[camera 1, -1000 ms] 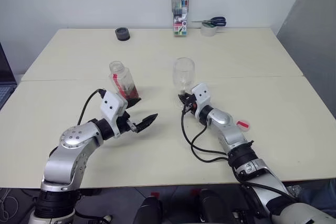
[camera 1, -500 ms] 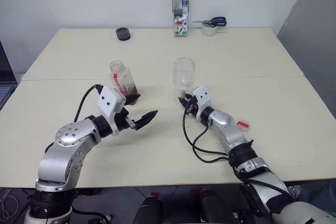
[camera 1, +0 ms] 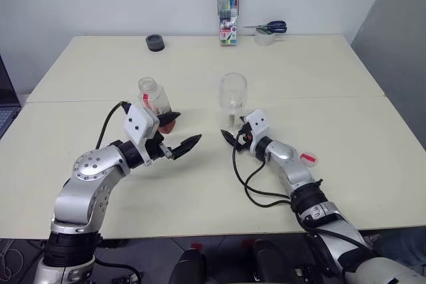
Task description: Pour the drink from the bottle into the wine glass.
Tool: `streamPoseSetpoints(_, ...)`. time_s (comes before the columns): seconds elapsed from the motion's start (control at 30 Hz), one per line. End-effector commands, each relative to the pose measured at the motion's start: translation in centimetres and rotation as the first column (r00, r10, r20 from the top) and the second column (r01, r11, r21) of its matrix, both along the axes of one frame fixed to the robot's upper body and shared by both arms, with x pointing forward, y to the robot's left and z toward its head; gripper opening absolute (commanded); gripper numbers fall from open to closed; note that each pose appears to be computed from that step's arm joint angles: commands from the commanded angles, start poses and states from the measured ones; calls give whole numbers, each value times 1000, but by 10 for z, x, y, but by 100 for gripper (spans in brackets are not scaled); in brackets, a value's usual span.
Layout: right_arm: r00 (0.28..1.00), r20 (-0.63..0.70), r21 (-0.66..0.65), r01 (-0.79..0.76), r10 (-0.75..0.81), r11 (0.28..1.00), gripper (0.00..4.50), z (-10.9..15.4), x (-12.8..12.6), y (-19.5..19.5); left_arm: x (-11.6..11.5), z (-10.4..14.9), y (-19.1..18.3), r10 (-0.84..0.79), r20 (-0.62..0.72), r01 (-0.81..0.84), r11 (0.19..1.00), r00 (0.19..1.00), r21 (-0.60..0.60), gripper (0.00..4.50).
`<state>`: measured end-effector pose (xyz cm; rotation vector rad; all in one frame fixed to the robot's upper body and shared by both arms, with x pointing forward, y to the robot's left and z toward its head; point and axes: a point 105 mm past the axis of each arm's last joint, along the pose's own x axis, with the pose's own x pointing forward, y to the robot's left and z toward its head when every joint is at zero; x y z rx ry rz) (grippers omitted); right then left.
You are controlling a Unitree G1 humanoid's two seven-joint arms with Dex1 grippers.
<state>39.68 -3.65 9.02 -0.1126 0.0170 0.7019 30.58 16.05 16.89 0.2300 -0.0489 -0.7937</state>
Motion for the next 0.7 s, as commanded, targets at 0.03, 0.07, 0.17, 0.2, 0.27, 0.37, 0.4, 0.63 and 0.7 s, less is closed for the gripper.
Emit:
streamPoseSetpoints(0.03, 999, 51, 26, -15, 14, 1000, 446, 18, -3, -3, -4, 12, -1, -1, 59, 2, 1000, 998, -4, 450)
streamPoseSetpoints(0.07, 999, 51, 25, -14, 12, 1000, 446, 18, -4, -5, -4, 13, -2, 0, 61, 0, 1000, 998, -6, 450)
streamPoseSetpoints(0.17, 999, 53, 11, -7, 6, 1000, 446, 19, -8, -14, -3, 16, -3, 4, 72, -3, 1000, 997, -15, 450)
streamPoseSetpoints(0.2, 999, 53, 5, -5, 5, 1000, 446, 18, -10, -17, -3, 18, -5, 6, 76, -4, 1000, 997, -22, 450)
streamPoseSetpoints(0.27, 999, 48, -11, -7, 8, 1000, 446, 17, -14, -24, -2, 22, -7, 10, 86, -7, 999, 996, -35, 450)
streamPoseSetpoints(0.37, 998, 52, -57, -23, 26, 998, 446, 17, -23, -34, -2, 25, -9, 23, 84, -17, 997, 996, -74, 450)
streamPoseSetpoints(0.4, 997, 55, -84, -49, 53, 995, 446, 18, -30, -37, 0, 25, -7, 54, 85, -47, 995, 995, -85, 450)
streamPoseSetpoints(0.63, 951, 22, -198, -299, 310, 933, 446, 31, -92, -43, -1, -9, 11, 233, 56, -229, 971, 971, -67, 450)
streamPoseSetpoints(0.7, 928, 26, -199, -360, 372, 911, 446, 44, -109, -40, -3, -21, 18, 298, 49, -294, 953, 953, -65, 450)
